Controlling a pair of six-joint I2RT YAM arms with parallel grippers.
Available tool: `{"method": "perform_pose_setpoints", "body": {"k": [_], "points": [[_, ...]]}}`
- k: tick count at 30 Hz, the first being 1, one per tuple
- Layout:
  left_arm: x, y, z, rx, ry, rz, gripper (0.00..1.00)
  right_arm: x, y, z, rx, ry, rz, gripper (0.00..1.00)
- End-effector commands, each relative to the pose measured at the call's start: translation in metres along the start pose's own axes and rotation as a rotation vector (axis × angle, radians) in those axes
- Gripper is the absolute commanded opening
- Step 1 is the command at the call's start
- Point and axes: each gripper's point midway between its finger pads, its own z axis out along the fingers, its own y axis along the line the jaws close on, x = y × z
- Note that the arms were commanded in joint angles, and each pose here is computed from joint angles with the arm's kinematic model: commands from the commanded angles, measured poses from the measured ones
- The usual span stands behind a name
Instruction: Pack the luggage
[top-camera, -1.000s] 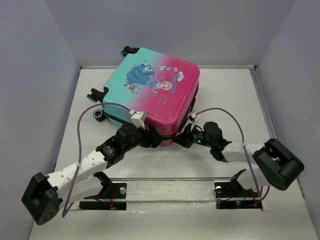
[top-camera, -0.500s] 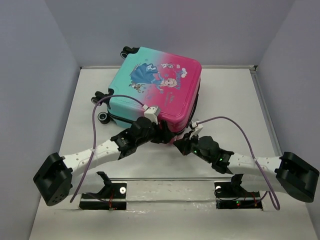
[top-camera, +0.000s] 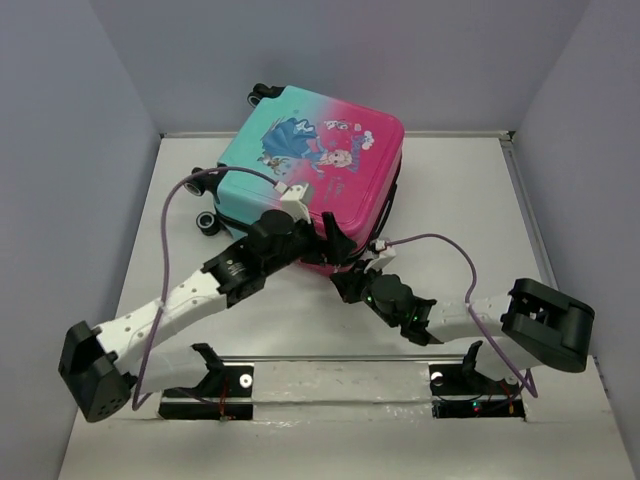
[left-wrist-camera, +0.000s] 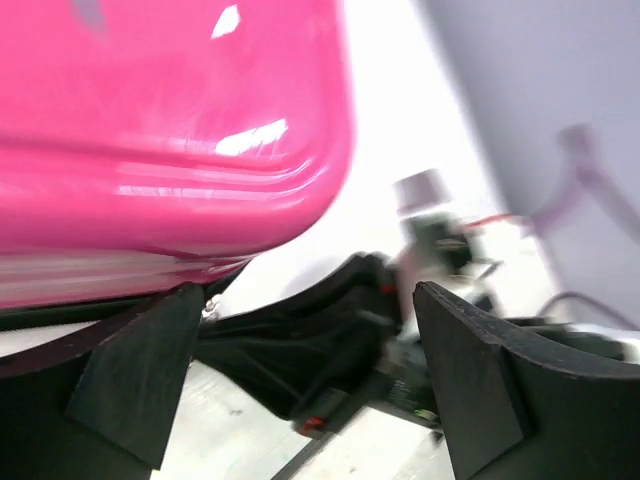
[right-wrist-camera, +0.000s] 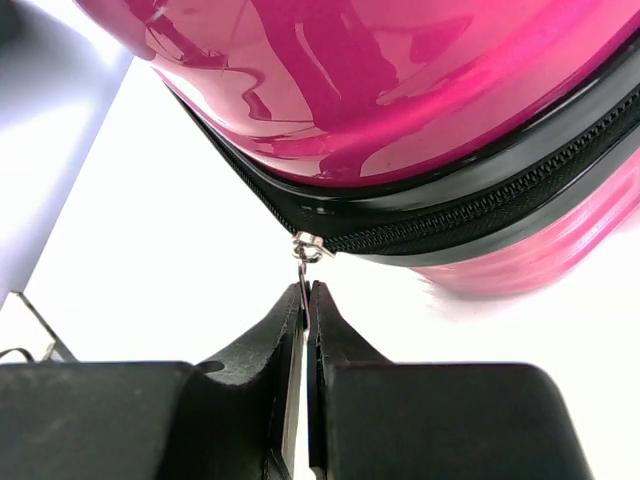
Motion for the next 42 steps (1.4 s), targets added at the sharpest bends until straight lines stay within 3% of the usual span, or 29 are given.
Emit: {"method": "perform_pose_setpoints", "body": {"k": [1, 5, 9, 12, 17, 20, 31, 39, 42], "points": [[-0.081, -0.031, -0.062, 0.169, -0.2, 0.005, 0.99, 0.012, 0.025, -0.011, -0.094, 0.053, 0.035, 0.07], [-0.132, 0.089, -0.099, -0.176, -0.342, -0.054, 0.99, 0.013, 0.022, -0.007, -0.085, 0.07, 0.003, 0.07], [-0.166, 0.176, -0.137, -0.432, -0.475, -0.126, 0.99, 0.013, 0.026, -0.007, -0.096, 0.079, -0.017, 0.07], [-0.184, 0.215, -0.15, -0.479, -0.546, -0.216, 0.99, 0.014, 0.028, -0.007, -0.105, 0.091, -0.033, 0.07], [-0.213, 0.238, -0.135, -0.428, -0.606, -0.317, 0.99, 0.016, 0.03, -0.008, -0.117, 0.103, -0.039, 0.07], [-0.225, 0.255, -0.114, -0.403, -0.581, -0.373, 0.99, 0.018, 0.031, -0.009, -0.125, 0.113, -0.044, 0.07], [-0.262, 0.292, -0.086, -0.398, -0.625, -0.473, 0.99, 0.018, 0.031, -0.014, -0.138, 0.119, -0.05, 0.07], [-0.265, 0.309, -0.064, -0.335, -0.644, -0.561, 0.99, 0.018, 0.031, -0.016, -0.137, 0.128, -0.056, 0.07], [-0.262, 0.309, -0.06, -0.301, -0.654, -0.588, 0.92, 0.02, 0.03, -0.014, -0.133, 0.132, -0.056, 0.07]]}}
